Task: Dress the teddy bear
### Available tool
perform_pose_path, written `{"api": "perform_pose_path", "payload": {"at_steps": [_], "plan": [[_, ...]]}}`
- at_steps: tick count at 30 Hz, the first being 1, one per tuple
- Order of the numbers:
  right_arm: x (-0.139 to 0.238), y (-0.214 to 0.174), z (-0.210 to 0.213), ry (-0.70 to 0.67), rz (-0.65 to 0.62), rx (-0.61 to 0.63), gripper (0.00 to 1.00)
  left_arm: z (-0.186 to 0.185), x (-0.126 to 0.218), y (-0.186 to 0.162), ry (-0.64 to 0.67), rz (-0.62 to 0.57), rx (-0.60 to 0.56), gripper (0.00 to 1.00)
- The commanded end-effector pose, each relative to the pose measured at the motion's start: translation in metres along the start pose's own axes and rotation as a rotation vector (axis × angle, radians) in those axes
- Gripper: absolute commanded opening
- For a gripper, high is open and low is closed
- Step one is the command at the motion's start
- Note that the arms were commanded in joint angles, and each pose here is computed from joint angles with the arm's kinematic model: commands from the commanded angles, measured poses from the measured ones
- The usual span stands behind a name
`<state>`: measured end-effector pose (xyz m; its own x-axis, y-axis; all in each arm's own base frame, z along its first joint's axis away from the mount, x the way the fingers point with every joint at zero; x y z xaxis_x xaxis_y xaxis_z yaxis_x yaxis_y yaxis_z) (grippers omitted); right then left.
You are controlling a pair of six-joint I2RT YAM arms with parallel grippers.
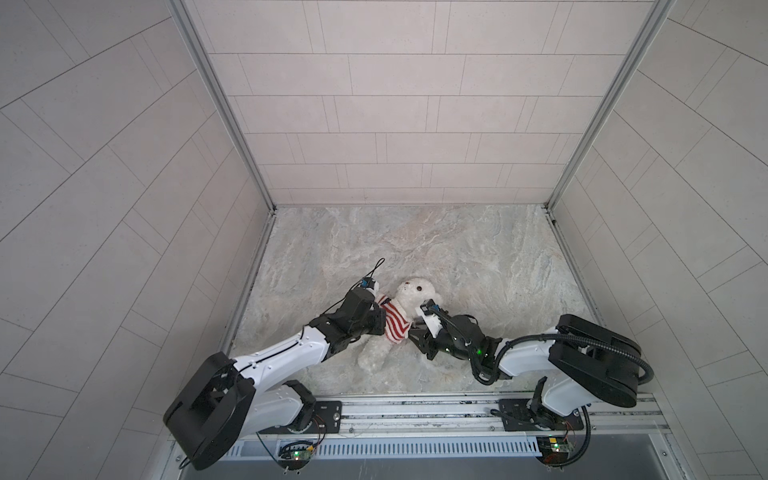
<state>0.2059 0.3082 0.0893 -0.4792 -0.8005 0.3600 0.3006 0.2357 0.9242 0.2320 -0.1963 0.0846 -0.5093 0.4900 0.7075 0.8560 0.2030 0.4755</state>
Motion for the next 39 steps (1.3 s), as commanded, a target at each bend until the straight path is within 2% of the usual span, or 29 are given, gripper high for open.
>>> {"api": "perform_pose_path", "payload": {"at_steps": [1, 9, 13, 18, 20, 24, 28, 30, 35, 39], "plan": [[-0.006, 0.023, 0.011, 0.051, -0.083, -0.012, 0.36, 0.01, 0.001, -0.019, 0.007, 0.065, 0.017, 0.0], [-0.012, 0.017, 0.01, 0.025, -0.057, -0.009, 0.36, 0.013, 0.002, -0.025, -0.002, 0.069, 0.03, 0.0], [-0.016, 0.017, 0.007, 0.009, -0.041, -0.003, 0.45, 0.013, -0.001, -0.026, -0.009, 0.073, 0.035, 0.0], [-0.021, 0.024, 0.009, 0.016, -0.049, 0.002, 0.47, 0.01, -0.003, -0.028, -0.036, 0.08, 0.045, 0.01], [-0.022, 0.023, 0.007, 0.005, -0.041, 0.008, 0.43, 0.011, -0.003, -0.029, -0.036, 0.082, 0.048, 0.0], [-0.022, 0.019, 0.003, -0.019, -0.021, 0.02, 0.28, 0.013, -0.003, -0.031, -0.036, 0.082, 0.053, 0.01], [-0.025, 0.015, 0.003, -0.024, -0.001, 0.024, 0.23, 0.012, -0.002, -0.03, -0.036, 0.078, 0.053, 0.01], [-0.026, 0.016, 0.003, -0.019, -0.002, 0.025, 0.18, 0.011, -0.001, -0.028, -0.034, 0.075, 0.051, 0.01], [-0.024, 0.021, 0.005, -0.015, -0.004, 0.033, 0.0, 0.001, 0.014, -0.015, -0.062, 0.022, 0.039, 0.17], [-0.018, 0.027, 0.003, -0.033, -0.012, 0.04, 0.0, -0.007, 0.035, -0.005, -0.077, -0.025, 0.029, 0.32]]}}
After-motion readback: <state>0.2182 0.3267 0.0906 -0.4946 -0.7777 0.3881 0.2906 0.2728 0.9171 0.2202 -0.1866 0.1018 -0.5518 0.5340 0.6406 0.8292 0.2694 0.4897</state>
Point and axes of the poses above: each gripper's point midway between its finger pads, its own x axis back along the fingers, its own z axis along the line the jaws close on, y = z × x, the point moved 2 cm from there along x, back along the fingers, and after that the axes turned 12 degrees about x, right-handed, at the moved point
